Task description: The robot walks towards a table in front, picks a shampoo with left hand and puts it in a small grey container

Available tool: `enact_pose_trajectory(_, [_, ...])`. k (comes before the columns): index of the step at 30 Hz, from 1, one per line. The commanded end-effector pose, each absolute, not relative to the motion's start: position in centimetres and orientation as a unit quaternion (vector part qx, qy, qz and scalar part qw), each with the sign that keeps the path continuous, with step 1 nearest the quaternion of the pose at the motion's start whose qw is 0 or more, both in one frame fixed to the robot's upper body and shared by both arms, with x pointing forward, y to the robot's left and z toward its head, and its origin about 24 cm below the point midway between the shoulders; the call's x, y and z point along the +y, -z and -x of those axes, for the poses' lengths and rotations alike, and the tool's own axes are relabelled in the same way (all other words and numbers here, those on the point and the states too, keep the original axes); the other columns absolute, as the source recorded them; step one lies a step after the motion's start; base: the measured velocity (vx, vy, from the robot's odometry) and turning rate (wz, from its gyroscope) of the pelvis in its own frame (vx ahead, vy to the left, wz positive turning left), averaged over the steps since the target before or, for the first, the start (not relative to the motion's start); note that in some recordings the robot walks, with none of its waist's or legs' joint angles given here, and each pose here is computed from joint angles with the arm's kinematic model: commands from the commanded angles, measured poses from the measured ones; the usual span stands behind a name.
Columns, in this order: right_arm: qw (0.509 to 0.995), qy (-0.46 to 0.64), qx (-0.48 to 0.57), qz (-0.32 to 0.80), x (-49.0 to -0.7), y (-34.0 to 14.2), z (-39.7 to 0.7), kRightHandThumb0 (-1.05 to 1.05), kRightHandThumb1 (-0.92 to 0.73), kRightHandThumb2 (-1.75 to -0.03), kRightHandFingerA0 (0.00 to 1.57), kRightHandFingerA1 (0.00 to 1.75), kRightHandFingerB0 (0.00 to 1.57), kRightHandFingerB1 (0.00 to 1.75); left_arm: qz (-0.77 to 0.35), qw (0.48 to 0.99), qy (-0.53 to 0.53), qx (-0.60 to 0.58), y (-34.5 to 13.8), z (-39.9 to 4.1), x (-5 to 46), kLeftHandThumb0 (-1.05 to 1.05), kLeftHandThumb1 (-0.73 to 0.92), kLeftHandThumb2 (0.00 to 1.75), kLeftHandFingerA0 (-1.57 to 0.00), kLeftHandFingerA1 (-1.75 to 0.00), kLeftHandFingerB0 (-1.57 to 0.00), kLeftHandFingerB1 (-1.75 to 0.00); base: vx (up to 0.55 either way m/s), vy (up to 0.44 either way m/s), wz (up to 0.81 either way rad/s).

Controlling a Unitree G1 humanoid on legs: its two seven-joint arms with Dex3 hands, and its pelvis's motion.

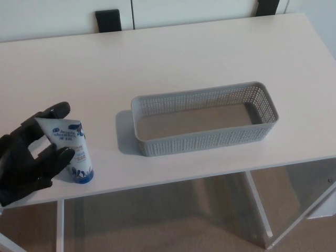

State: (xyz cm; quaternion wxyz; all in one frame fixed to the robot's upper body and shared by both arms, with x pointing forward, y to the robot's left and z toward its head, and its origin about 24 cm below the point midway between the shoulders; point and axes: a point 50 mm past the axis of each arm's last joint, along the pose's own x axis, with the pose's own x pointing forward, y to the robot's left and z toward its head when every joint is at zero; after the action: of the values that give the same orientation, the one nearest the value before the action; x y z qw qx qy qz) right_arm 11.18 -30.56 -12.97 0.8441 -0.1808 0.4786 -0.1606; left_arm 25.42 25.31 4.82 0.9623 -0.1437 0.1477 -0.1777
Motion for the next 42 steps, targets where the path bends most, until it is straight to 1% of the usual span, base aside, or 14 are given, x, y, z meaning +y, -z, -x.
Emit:
enact_pose_trajectory(1, [0.849, 0.162, 0.47, 0.179, -30.6, 12.8, -11.5, -0.4, -0.46, -0.75, 0.75, 0.63, 0.49, 0.52, 0.161, 0.952, 0.182, 0.184, -3.8, -25.3, 25.0, -0.5, 0.38, 0.69, 0.0, -0.25, 0.0, -0.1, 0.0, 0.0, 0.0])
enact_pose_trajectory(11, [0.853, 0.156, 0.463, 0.18, -30.6, 12.7, -11.9, -0.41, -0.48, -0.77, 0.72, 0.62, 0.53, 0.53, 0.14, 0.95, 0.186, 0.208, -3.0, -25.7, 23.5, -0.51, 0.32, 0.71, -0.01, -0.34, 0.0, -0.19, 0.0, 0.0, 0.0])
enact_pose_trajectory(13, [0.855, 0.156, 0.461, 0.179, -30.6, 12.6, -12.1, -0.35, -0.58, -0.58, 0.8, 0.5, 0.6, 0.41, 0.111, 0.954, 0.185, 0.211, -2.9, -25.9, 23.2, -0.36, 0.47, 0.55, -0.29, -0.4, 0.0, -0.2, 0.0, 0.0, 0.0])
enact_pose_trajectory(15, [0.854, 0.157, 0.463, 0.178, -30.6, 12.6, -12.2, -0.34, -0.58, -0.58, 0.81, 0.51, 0.61, 0.42, 0.058, 0.96, 0.18, 0.208, -2.7, -26.1, 23.0, -0.3, 0.62, 0.66, -0.92, -0.66, -0.18, -0.32, 0.0, 0.0, 0.0])
enact_pose_trajectory(17, [0.855, 0.157, 0.461, 0.177, -30.6, 12.6, -12.2, -0.35, -0.58, -0.57, 0.81, 0.5, 0.61, 0.42, 0.01, 0.964, 0.172, 0.204, -2.5, -26.2, 22.8, -0.21, 0.76, 0.62, -1.08, -0.83, -0.41, -0.34, 0.0, 0.0, 0.0])
enact_pose_trajectory(18, [0.856, 0.16, 0.46, 0.175, -30.8, 12.6, -12.0, -0.31, -0.58, -0.57, 0.8, 0.48, 0.63, 0.42, 0.014, 0.965, 0.165, 0.204, -2.2, -26.2, 22.5, -0.09, 0.81, 0.66, -0.94, -1.53, -0.74, -0.54, 0.0, 0.0, 0.0])
enact_pose_trajectory(20, [0.856, 0.164, 0.458, 0.173, -30.8, 12.5, -11.9, -0.32, -0.57, -0.56, 0.82, 0.49, 0.64, 0.43, 0.017, 0.967, 0.164, 0.196, -1.9, -26.2, 22.3, 0.0, 0.77, 0.83, -0.9, -1.67, -0.81, -0.66, 0.0, 0.0, 0.0])
enact_pose_trajectory(25, [0.857, 0.165, 0.459, 0.169, -31.1, 12.4, -12.0, -0.32, -0.58, -0.56, 0.8, 0.47, 0.63, 0.42, 0.013, 0.972, 0.146, 0.183, -1.7, -26.3, 22.3, -0.02, 0.73, 0.97, -0.87, -1.73, -0.71, -1.29, 0.0, 0.0, 0.0])
enact_pose_trajectory(31, [0.857, 0.163, 0.459, 0.169, -31.1, 12.3, -12.4, -0.31, -0.58, -0.58, 0.82, 0.5, 0.63, 0.44, 0.044, 0.975, 0.119, 0.181, -1.9, -26.4, 22.7, -0.07, 0.78, 0.81, -0.85, -1.7, -0.66, -1.31, 0.0, 0.0, 0.0])
enact_pose_trajectory(32, [0.857, 0.163, 0.459, 0.17, -31.1, 12.3, -12.5, -0.32, -0.58, -0.58, 0.82, 0.51, 0.63, 0.45, 0.049, 0.976, 0.115, 0.177, -2.0, -26.4, 22.8, -0.11, 0.66, 1.03, -1.17, -1.38, -0.73, -1.07, 0.0, 0.0, 0.0])
enact_pose_trajectory(33, [0.857, 0.163, 0.458, 0.171, -31.1, 12.2, -12.7, -0.32, -0.57, -0.58, 0.82, 0.52, 0.64, 0.45, 0.052, 0.977, 0.111, 0.175, -2.1, -26.4, 22.8, -0.07, 0.78, 0.8, -0.87, -1.68, -0.66, -1.29, 0.0, 0.0, 0.0])
enact_pose_trajectory(37, [0.854, 0.157, 0.463, 0.179, -31.1, 12.3, -12.6, -0.31, -0.59, -0.57, 0.8, 0.48, 0.64, 0.43, 0.057, 0.98, 0.104, 0.161, -2.6, -26.1, 22.8, -0.06, 0.65, 1.04, -1.15, -1.37, -0.73, -1.06, 0.0, 0.0, 0.0])
enact_pose_trajectory(38, [0.854, 0.155, 0.461, 0.181, -31.1, 12.2, -12.7, -0.31, -0.59, -0.57, 0.79, 0.48, 0.64, 0.43, 0.058, 0.981, 0.104, 0.156, -2.9, -26.1, 22.8, -0.02, 0.74, 0.88, -0.86, -1.69, -0.68, -1.27, 0.0, 0.0, 0.0])
enact_pose_trajectory(42, [0.855, 0.153, 0.46, 0.184, -31.2, 12.1, -13.0, -0.31, -0.6, -0.57, 0.79, 0.47, 0.64, 0.43, 0.057, 0.988, 0.107, 0.097, -6.0, -26.6, 22.3, -0.03, 0.74, 0.84, -0.87, -1.63, -0.72, -1.26, 0.0, 0.0, 0.0])
